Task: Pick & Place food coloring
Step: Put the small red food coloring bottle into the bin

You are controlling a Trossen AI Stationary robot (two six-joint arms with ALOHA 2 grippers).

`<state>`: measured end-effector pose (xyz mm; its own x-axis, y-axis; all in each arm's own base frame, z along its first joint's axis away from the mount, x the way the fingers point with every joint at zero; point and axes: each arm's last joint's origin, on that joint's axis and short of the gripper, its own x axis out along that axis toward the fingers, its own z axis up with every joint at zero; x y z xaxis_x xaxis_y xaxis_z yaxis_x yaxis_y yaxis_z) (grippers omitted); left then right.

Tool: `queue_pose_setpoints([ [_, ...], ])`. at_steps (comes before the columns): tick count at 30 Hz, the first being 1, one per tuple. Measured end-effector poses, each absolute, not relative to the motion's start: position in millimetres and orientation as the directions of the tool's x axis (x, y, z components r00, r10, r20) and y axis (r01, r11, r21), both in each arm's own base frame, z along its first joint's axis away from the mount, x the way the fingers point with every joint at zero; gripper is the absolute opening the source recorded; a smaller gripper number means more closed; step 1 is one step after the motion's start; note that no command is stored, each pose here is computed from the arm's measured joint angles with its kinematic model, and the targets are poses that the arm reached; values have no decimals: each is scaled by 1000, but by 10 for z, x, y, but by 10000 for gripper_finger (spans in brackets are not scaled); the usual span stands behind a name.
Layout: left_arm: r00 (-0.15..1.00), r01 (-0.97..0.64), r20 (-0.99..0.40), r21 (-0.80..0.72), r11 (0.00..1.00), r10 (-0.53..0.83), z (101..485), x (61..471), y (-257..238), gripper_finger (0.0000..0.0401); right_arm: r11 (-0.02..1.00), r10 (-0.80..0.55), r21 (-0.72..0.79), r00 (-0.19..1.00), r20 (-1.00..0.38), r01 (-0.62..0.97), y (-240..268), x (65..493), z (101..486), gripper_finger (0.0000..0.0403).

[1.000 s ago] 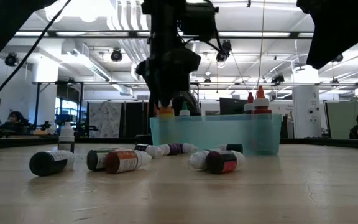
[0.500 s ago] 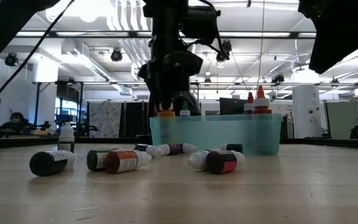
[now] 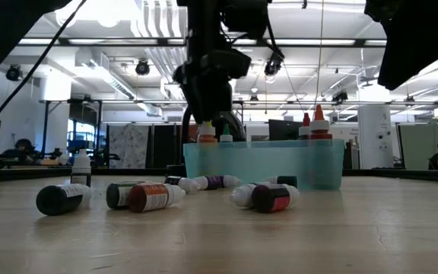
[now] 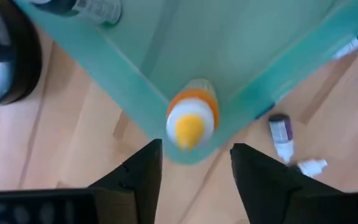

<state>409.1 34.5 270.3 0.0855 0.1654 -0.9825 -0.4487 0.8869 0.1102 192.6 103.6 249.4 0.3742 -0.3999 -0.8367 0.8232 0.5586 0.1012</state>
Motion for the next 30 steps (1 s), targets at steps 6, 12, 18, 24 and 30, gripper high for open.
queue_pose_setpoints([
  [6,111,-182,-981,140,973,162,3067,3863,-15,167,562,-400,98,374,-837,821,1036,1926,2494,93],
  [12,140,224,-983,149,963,119,3203,3458,-551,168,595,-400,74,375,-837,800,1036,1927,2493,93],
  [18,100,290,-990,122,949,97,2864,3045,-821,168,625,-400,50,375,-836,779,1036,1928,2494,93],
  [24,251,310,-967,114,944,34,2533,2897,-963,168,661,-397,25,378,-836,750,1039,1932,2494,93],
  [30,240,298,-970,48,953,-26,2272,2819,-996,168,678,-387,20,381,-840,735,1044,1937,2494,93],
])
